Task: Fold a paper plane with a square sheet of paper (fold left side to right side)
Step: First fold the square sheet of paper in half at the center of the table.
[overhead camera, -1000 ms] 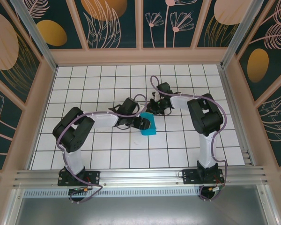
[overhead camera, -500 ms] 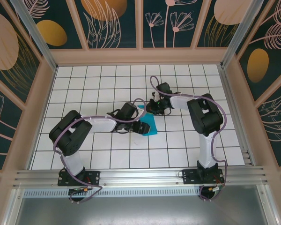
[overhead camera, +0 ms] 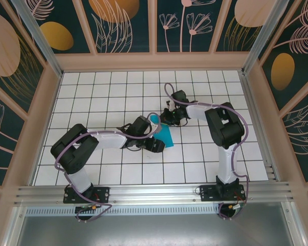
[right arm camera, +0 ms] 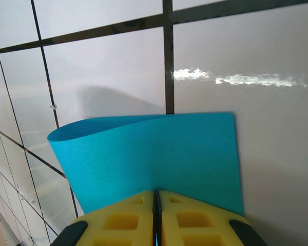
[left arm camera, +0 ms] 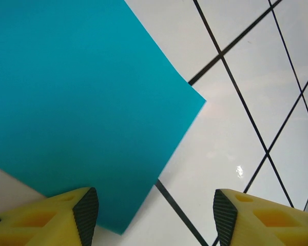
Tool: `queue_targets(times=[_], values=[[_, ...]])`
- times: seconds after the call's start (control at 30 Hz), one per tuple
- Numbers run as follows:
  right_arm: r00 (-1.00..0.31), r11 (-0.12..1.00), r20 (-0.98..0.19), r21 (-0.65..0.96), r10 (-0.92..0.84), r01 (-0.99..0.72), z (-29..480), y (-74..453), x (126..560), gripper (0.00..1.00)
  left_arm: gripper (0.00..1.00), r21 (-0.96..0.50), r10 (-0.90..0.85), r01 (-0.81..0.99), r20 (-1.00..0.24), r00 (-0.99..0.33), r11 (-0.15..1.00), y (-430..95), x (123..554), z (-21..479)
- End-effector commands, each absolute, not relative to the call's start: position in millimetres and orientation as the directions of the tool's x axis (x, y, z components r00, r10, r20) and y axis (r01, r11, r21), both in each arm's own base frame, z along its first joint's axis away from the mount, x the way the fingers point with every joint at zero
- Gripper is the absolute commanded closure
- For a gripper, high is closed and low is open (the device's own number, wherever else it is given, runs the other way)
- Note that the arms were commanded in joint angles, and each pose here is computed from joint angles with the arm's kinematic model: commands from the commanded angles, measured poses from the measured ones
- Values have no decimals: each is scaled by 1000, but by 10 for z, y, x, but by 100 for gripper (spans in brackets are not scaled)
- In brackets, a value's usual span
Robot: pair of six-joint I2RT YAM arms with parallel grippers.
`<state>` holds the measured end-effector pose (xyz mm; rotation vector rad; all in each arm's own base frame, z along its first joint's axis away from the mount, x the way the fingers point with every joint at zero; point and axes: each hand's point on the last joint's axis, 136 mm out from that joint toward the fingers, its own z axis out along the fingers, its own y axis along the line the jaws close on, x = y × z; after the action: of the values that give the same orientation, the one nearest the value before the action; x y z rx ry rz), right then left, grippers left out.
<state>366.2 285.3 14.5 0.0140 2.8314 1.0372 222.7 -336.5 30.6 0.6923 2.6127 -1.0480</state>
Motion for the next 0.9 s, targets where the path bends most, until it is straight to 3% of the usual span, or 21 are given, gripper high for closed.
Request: queue_targets(times=[0.0,0.4,0.63,0.87], values=[[-999,863,-5,503,51,42,-494,2643,3343,88,37,-637,380,485,-307,-873,599,-3362,1912,284],[-999,863,-4,503,50,41,-507,2641,3333,88,37,-632,386,458,-260,-885,625,-3265,1757,146],[-999,862,-6,506,48,39,-505,2649,3332,88,36,-646,373,477,-303,-877,596,-3285,1761,334],[-999,859,-7,511,44,35,-483,2661,3330,88,32,-623,296,531,-447,-844,575,-3335,2065,927]])
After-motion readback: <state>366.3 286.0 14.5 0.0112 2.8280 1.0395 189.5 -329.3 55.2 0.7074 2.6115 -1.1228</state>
